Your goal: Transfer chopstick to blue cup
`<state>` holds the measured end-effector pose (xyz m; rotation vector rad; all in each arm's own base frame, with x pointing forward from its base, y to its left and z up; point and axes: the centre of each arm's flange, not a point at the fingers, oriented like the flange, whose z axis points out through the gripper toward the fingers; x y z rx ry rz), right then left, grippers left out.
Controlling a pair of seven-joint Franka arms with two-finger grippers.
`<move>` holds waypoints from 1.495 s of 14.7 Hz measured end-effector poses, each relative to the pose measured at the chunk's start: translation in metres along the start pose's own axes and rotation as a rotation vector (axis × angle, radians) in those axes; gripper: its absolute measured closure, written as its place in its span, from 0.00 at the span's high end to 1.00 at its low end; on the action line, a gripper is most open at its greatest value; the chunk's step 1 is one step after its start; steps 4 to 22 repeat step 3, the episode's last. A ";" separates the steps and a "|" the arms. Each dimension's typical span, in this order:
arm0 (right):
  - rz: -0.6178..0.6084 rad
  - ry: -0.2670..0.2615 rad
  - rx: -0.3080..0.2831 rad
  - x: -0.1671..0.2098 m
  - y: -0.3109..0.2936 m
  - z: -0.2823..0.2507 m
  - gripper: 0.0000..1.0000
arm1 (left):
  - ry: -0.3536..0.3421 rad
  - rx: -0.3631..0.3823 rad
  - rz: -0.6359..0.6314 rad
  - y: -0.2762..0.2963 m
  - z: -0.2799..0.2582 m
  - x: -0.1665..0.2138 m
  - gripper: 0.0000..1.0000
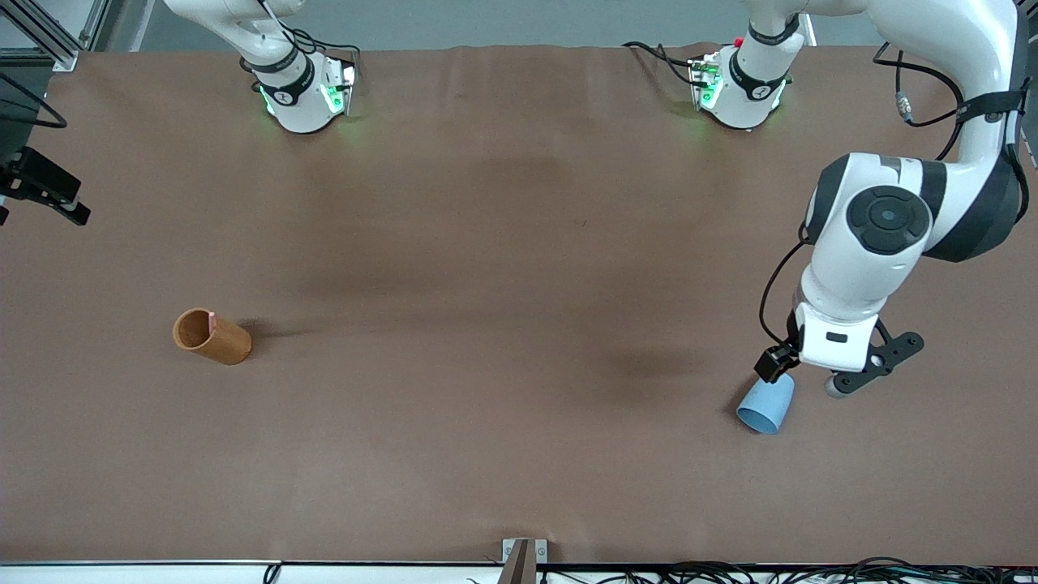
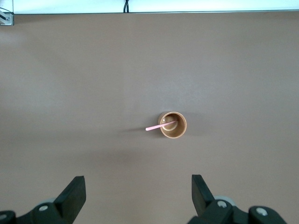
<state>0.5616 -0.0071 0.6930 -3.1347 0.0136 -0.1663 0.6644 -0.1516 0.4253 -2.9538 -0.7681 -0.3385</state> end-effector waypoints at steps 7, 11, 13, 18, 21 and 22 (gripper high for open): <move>0.005 0.001 -0.001 0.000 0.003 0.000 1.00 | -0.030 0.013 -0.010 0.000 0.025 0.003 1.00; 0.005 0.001 -0.001 0.000 0.003 0.000 1.00 | -0.030 0.013 -0.010 0.000 0.025 0.003 1.00; 0.005 0.001 -0.001 0.000 0.003 0.000 1.00 | -0.030 0.013 -0.010 0.000 0.025 0.003 1.00; 0.005 0.001 -0.001 0.000 0.003 0.000 1.00 | -0.030 0.013 -0.010 0.000 0.025 0.003 1.00; 0.005 0.001 -0.001 0.000 0.003 0.000 1.00 | -0.030 0.013 -0.010 0.000 0.025 0.003 1.00; 0.005 0.001 -0.001 0.000 0.003 0.000 1.00 | -0.030 0.013 -0.010 0.000 0.025 0.003 1.00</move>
